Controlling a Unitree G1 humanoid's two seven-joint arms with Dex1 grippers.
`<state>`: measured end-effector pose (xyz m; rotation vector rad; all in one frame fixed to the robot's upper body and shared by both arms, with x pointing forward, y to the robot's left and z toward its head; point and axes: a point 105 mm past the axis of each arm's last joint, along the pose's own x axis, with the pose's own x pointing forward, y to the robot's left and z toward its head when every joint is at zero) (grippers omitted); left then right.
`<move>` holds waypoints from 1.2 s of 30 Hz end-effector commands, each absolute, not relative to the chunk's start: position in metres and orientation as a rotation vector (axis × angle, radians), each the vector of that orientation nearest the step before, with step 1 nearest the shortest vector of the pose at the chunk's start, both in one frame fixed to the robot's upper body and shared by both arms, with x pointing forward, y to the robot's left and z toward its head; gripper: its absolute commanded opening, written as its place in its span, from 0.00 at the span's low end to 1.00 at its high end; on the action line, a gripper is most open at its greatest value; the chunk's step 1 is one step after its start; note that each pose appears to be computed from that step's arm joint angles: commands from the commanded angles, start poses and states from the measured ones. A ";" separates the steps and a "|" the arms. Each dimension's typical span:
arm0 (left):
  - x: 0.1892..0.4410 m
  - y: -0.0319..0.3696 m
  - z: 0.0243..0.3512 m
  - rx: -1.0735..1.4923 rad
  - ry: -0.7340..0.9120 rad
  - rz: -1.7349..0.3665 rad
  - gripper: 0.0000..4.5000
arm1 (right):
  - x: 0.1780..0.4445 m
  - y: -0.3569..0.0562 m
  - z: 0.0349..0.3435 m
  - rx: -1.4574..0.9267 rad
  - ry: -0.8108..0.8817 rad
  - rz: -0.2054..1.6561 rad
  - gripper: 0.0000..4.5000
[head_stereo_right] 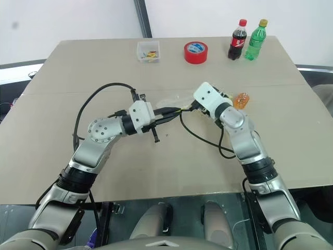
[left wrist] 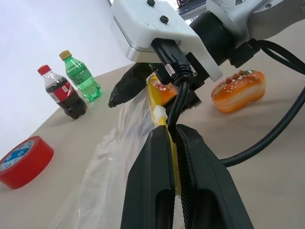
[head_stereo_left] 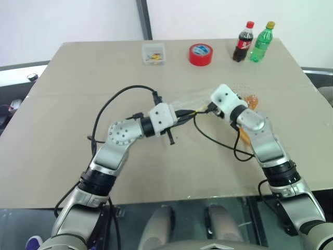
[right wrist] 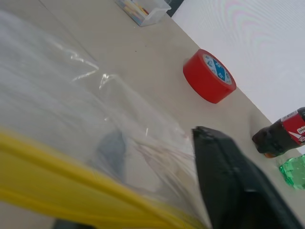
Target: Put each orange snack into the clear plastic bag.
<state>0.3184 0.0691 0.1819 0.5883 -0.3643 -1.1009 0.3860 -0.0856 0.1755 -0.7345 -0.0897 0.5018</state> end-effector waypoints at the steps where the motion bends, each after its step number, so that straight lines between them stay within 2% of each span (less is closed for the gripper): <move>1: 0.338 0.109 0.202 0.593 -0.375 -0.884 0.00 | 0.387 -0.097 0.188 -0.766 -0.133 0.465 0.09; 2: 0.337 0.110 0.202 0.597 -0.377 -0.881 0.00 | 0.387 -0.097 0.190 -0.756 -0.137 0.461 0.02; 11: 0.330 0.103 0.204 0.572 -0.380 -0.903 0.00 | 0.390 -0.095 0.200 -0.651 -0.157 0.441 0.02; 13: 0.327 0.100 0.206 0.544 -0.383 -0.919 0.18 | 0.390 -0.094 0.202 -0.636 -0.160 0.439 0.00; 14: 0.327 0.099 0.207 0.538 -0.384 -0.919 0.21 | 0.391 -0.094 0.203 -0.624 -0.161 0.437 0.00; 17: 0.327 0.099 0.209 0.539 -0.391 -0.905 0.55 | 0.392 -0.095 0.207 -0.575 -0.163 0.425 0.00; 19: 0.327 0.099 0.210 0.560 -0.401 -0.894 0.72 | 0.393 -0.096 0.212 -0.512 -0.161 0.411 0.00; 26: 0.321 0.106 0.206 0.611 -0.422 -0.887 0.72 | 0.398 -0.101 0.218 -0.433 -0.143 0.404 0.00; 36: 0.322 0.114 0.210 0.662 -0.427 -0.856 0.72 | 0.396 -0.093 0.220 -0.460 -0.161 0.454 0.00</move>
